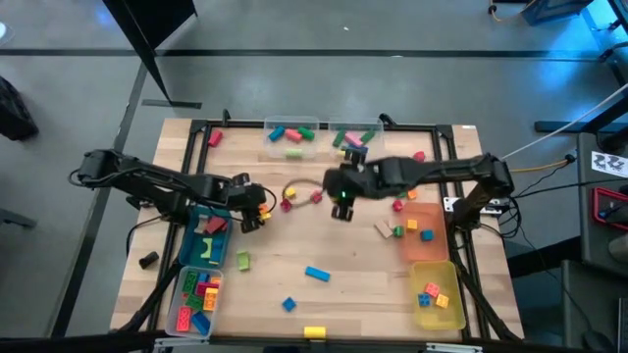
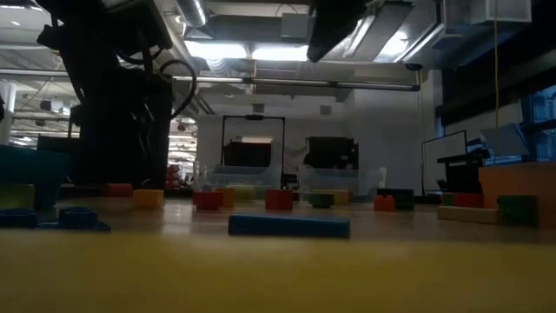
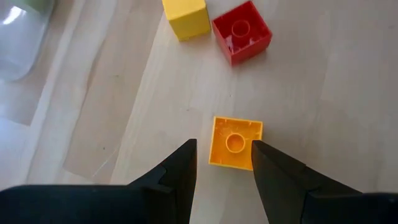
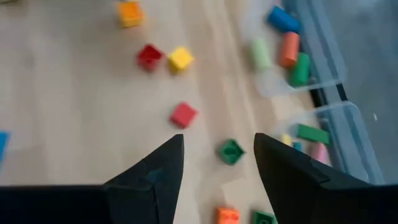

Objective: Sort blocks by size
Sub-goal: Put the yellow game piece into the yellow bin

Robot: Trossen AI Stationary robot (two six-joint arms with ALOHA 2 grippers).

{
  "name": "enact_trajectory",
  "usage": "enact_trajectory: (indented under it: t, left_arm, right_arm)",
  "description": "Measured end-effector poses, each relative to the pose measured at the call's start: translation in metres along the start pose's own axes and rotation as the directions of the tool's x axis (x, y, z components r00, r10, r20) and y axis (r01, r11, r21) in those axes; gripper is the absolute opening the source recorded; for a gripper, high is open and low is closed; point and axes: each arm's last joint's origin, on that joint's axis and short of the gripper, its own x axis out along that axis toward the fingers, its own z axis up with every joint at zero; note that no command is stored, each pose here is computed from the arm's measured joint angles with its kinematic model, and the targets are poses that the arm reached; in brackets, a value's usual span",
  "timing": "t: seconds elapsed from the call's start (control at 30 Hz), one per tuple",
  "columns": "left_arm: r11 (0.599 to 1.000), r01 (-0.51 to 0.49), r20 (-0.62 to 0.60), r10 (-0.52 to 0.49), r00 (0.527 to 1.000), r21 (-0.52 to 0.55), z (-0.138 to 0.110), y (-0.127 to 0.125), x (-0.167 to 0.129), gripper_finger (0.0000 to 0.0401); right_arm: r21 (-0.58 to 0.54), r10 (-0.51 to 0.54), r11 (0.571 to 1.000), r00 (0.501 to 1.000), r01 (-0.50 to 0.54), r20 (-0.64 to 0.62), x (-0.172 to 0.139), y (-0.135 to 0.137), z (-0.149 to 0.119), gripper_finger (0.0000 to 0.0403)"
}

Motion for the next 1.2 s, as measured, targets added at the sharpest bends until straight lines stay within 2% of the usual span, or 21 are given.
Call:
enact_trajectory:
  t: [0.2,0.43,0.73,1.0,1.1,1.2]
  left_arm:
    - [0.999,0.0,-0.007,0.0,1.0,0.035,0.002,-0.003,0.008,0.0136]
    - [0.999,0.0,-0.002,0.0,1.0,0.053,0.004,-0.005,0.015,0.0136]
    - [0.998,-0.01,-0.057,0.014,0.998,0.064,0.002,-0.009,0.031,0.0136]
    - [0.998,-0.017,-0.058,0.02,0.998,0.061,0.003,-0.01,0.038,0.0124]
    - [0.999,0.019,-0.032,-0.017,0.999,0.05,0.006,-0.011,0.039,0.0098]
    - [0.995,0.094,-0.005,-0.094,0.996,0.039,0.01,-0.014,0.039,0.0095]
  right_arm:
    - [-0.135,0.005,0.991,0.999,-0.01,-0.036,-0.022,0.029,-0.014,0.0197]
    - [-0.106,-0.061,0.993,0.996,0.053,-0.068,-0.046,0.039,-0.031,0.0197]
    - [-0.184,-0.055,0.982,0.996,0.041,-0.073,-0.071,0.061,-0.049,0.0197]
    - [-0.18,-0.063,0.982,0.997,0.054,-0.047,-0.089,0.083,-0.064,0.0197]
    - [-0.177,-0.058,0.983,0.998,0.051,-0.035,-0.097,0.094,-0.071,0.0197]
    - [-0.156,-0.079,0.985,0.997,0.078,-0.006,-0.107,0.103,-0.08,0.0197]
